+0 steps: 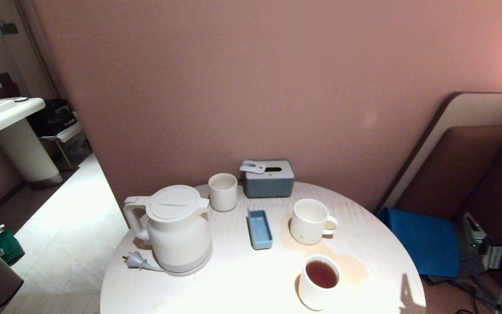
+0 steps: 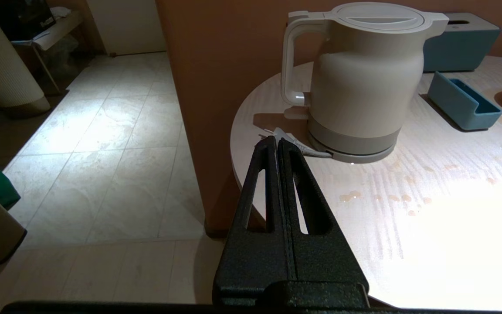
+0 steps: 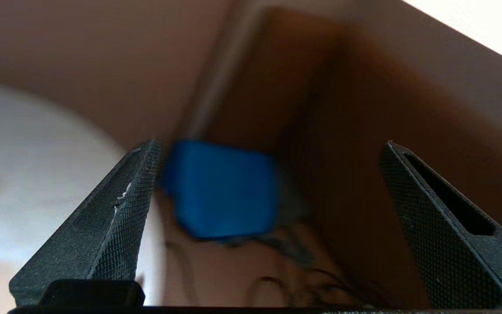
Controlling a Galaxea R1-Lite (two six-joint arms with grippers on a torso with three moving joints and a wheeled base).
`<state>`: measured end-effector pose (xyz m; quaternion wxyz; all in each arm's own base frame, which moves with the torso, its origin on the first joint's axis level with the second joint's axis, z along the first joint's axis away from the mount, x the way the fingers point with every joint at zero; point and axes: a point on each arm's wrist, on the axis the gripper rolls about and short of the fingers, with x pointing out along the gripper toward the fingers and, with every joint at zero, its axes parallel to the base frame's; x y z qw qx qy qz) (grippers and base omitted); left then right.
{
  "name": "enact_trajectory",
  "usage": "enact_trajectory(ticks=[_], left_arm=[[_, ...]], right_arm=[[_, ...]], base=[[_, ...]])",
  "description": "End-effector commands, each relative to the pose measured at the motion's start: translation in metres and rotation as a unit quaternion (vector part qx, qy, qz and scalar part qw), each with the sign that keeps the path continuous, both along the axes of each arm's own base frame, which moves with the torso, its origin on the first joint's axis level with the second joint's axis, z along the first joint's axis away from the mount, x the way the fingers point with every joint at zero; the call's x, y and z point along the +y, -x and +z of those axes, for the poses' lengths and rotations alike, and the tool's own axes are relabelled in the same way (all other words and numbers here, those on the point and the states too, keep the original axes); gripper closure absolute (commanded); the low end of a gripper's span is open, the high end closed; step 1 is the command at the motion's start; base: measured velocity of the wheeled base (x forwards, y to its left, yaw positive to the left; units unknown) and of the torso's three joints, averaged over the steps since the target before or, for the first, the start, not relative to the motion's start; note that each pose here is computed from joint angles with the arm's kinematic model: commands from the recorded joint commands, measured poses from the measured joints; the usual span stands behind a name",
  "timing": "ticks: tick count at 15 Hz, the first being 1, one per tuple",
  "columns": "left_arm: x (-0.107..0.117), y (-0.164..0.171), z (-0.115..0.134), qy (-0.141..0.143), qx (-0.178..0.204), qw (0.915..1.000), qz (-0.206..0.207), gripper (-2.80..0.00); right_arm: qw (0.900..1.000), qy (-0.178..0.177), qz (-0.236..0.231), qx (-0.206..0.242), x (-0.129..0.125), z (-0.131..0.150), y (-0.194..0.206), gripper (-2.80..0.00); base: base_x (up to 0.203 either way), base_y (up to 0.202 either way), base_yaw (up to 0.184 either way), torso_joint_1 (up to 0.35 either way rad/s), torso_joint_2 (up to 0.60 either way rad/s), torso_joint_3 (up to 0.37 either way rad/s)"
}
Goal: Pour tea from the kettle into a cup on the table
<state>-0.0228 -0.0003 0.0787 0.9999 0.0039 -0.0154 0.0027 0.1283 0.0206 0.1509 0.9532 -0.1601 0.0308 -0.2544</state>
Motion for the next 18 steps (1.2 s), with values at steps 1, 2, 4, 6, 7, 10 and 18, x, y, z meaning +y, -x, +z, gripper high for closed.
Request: enact_trajectory(ticks=[1,2,4,6,7,10,18], left_arm=[[0.000,0.000,0.000,0.000,0.000,1.0000,0.000,0.00],[0.000,0.000,0.000,0.000,-0.001,1.0000,0.000,0.00],[0.000,0.000,0.000,0.000,0.000,1.0000,0.000,0.00],[0.000,0.000,0.000,0.000,0.000,1.0000,0.000,0.00],[0.000,0.000,0.000,0.001,0.000,1.0000,0.000,0.00],[0.000,0.000,0.000,0.001,0.000,1.0000,0.000,0.00],[0.000,0.000,0.000,0.001,0.001,1.0000,0.000,0.00]], right_arm=[[0.992,-0.026,-0.075,-0.095,-0.019,0.020,0.057,-2.80],[0.989,-0.027,-0.102,-0.102,-0.026,0.018,0.076,-2.80],[0.981,-0.025,-0.147,-0.120,-0.037,0.004,0.115,-2.80],[0.979,-0.015,-0.145,-0.145,-0.040,-0.015,0.148,-2.80],[0.980,-0.008,-0.116,-0.159,-0.039,-0.022,0.158,-2.80],[0.976,0.000,0.144,-0.163,-0.027,-0.033,0.161,-2.80],[0.959,-0.098,0.265,0.013,-0.020,-0.076,0.153,-2.80]], base=[[0.000,0.000,0.000,0.000,0.00,0.000],[0.000,0.000,0.000,0.000,0.00,0.000],[0.000,0.000,0.000,0.000,0.00,0.000],[0.000,0.000,0.000,0.000,0.00,0.000],[0.000,0.000,0.000,0.000,0.00,0.000],[0.000,0.000,0.000,0.000,0.00,0.000],[0.000,0.000,0.000,0.000,0.00,0.000]])
